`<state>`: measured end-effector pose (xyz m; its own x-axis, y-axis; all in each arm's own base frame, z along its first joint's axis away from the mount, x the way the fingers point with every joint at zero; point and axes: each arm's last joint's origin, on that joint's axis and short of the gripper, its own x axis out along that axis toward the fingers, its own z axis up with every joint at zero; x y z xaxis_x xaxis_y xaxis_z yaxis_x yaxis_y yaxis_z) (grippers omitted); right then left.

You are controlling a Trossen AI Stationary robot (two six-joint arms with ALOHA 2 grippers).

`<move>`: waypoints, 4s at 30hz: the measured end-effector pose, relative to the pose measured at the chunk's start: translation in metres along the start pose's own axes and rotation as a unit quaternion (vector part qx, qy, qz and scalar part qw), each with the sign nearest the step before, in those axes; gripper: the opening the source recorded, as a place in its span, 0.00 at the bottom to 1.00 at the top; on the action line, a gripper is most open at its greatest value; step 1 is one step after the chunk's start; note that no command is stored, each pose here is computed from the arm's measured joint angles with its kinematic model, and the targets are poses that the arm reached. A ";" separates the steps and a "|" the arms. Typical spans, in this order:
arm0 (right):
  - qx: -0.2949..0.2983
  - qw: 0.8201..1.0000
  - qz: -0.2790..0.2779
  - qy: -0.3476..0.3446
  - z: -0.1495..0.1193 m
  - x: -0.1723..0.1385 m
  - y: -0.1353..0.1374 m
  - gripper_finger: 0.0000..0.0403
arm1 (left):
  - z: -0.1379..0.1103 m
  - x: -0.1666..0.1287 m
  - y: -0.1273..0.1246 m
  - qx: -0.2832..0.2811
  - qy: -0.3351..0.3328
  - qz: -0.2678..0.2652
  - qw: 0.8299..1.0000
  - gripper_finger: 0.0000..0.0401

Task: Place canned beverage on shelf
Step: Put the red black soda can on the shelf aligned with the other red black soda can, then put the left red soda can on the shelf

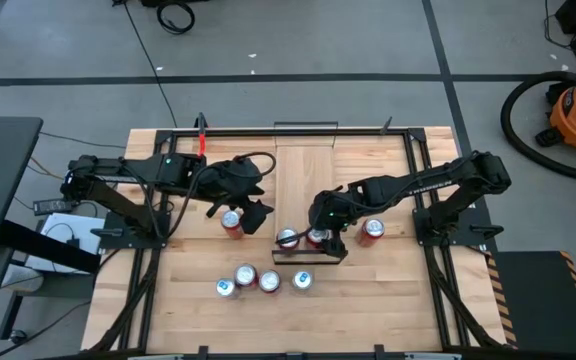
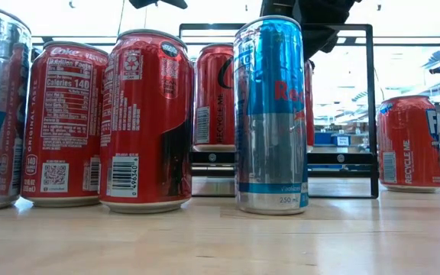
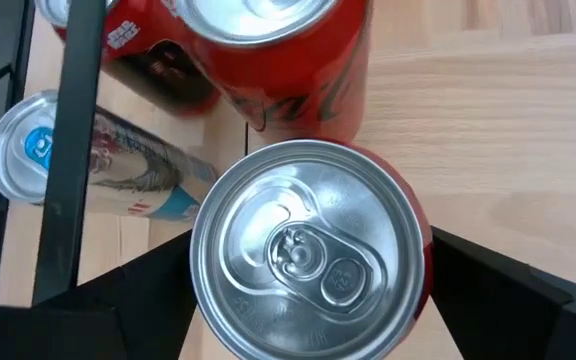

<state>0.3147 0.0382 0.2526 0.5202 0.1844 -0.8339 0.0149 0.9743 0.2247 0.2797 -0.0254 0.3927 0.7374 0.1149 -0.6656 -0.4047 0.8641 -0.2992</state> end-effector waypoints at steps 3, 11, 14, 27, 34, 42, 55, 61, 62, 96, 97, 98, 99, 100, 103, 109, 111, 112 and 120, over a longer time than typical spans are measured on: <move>0.025 1.000 -0.002 -0.001 0.000 0.000 -0.001 0.90 | 0.000 0.000 0.000 0.000 0.000 0.000 1.000 0.73; 0.064 0.998 -0.014 -0.005 0.000 0.000 0.002 0.88 | 0.000 0.000 0.000 0.000 0.000 0.000 1.000 0.73; 0.070 0.997 -0.015 -0.005 0.000 0.000 0.002 0.89 | 0.000 0.000 0.000 0.001 0.000 0.000 1.000 0.73; 0.096 0.995 -0.009 -0.002 0.001 -0.002 0.003 0.92 | 0.000 0.000 0.000 0.002 0.000 0.000 1.000 0.73; 0.091 0.996 -0.005 -0.017 0.007 -0.006 0.005 0.93 | 0.000 0.000 0.000 0.002 0.000 0.000 1.000 0.73; 0.096 0.995 -0.005 -0.016 0.007 -0.006 0.005 0.93 | 0.000 0.000 0.000 0.002 0.000 0.000 1.000 0.73; 0.123 0.992 -0.003 -0.041 0.010 -0.023 0.000 0.93 | 0.000 0.000 0.000 0.001 0.000 0.000 1.000 0.73; 0.139 0.986 -0.034 -0.083 0.012 -0.044 -0.012 0.93 | 0.000 0.000 0.000 0.001 0.000 0.000 1.000 0.73; 0.142 0.985 -0.044 -0.091 0.013 -0.047 -0.015 0.93 | 0.000 0.000 0.000 0.001 0.000 0.000 1.000 0.73; 0.101 0.994 -0.050 -0.007 -0.018 -0.002 -0.045 0.93 | 0.000 0.000 0.000 0.001 -0.001 -0.001 1.000 0.73; 0.101 0.993 -0.053 -0.007 -0.019 -0.002 -0.045 0.93 | 0.000 0.000 0.000 0.000 0.000 0.000 1.000 0.73; 0.103 0.993 -0.054 -0.006 -0.019 -0.002 -0.046 0.93 | 0.000 0.000 0.000 -0.002 0.002 0.001 1.000 0.73; 0.106 0.993 -0.056 -0.007 -0.018 -0.003 -0.048 0.93 | -0.001 0.000 0.000 -0.005 0.005 0.002 1.000 0.73; 0.108 0.992 -0.058 -0.005 -0.019 -0.004 -0.050 0.93 | -0.001 0.000 0.000 -0.008 0.009 0.000 1.000 0.73; 0.116 0.991 -0.066 0.005 -0.017 -0.011 -0.053 0.93 | -0.005 0.001 0.000 -0.014 0.039 -0.016 0.999 0.73; 0.103 0.992 -0.077 -0.017 -0.009 -0.034 -0.050 0.93 | -0.021 0.003 -0.003 0.009 0.111 -0.005 0.994 0.73; 0.097 0.991 -0.086 -0.034 -0.008 -0.044 -0.047 0.93 | -0.029 0.005 -0.003 0.023 0.144 0.015 0.989 0.73; 0.093 0.991 -0.090 -0.044 -0.007 -0.049 -0.045 0.93 | -0.032 0.007 -0.002 0.030 0.160 0.024 0.986 0.73; 0.076 0.983 -0.112 -0.122 -0.007 -0.095 -0.038 0.93 | -0.053 0.032 0.006 0.105 0.217 0.063 0.969 0.73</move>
<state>0.2588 -0.0149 0.3198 0.6790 -0.0876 -0.7289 0.2708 0.9527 0.1377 0.2725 -0.0424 0.3330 0.3753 0.0481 -0.9256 -0.3240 0.9425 -0.0824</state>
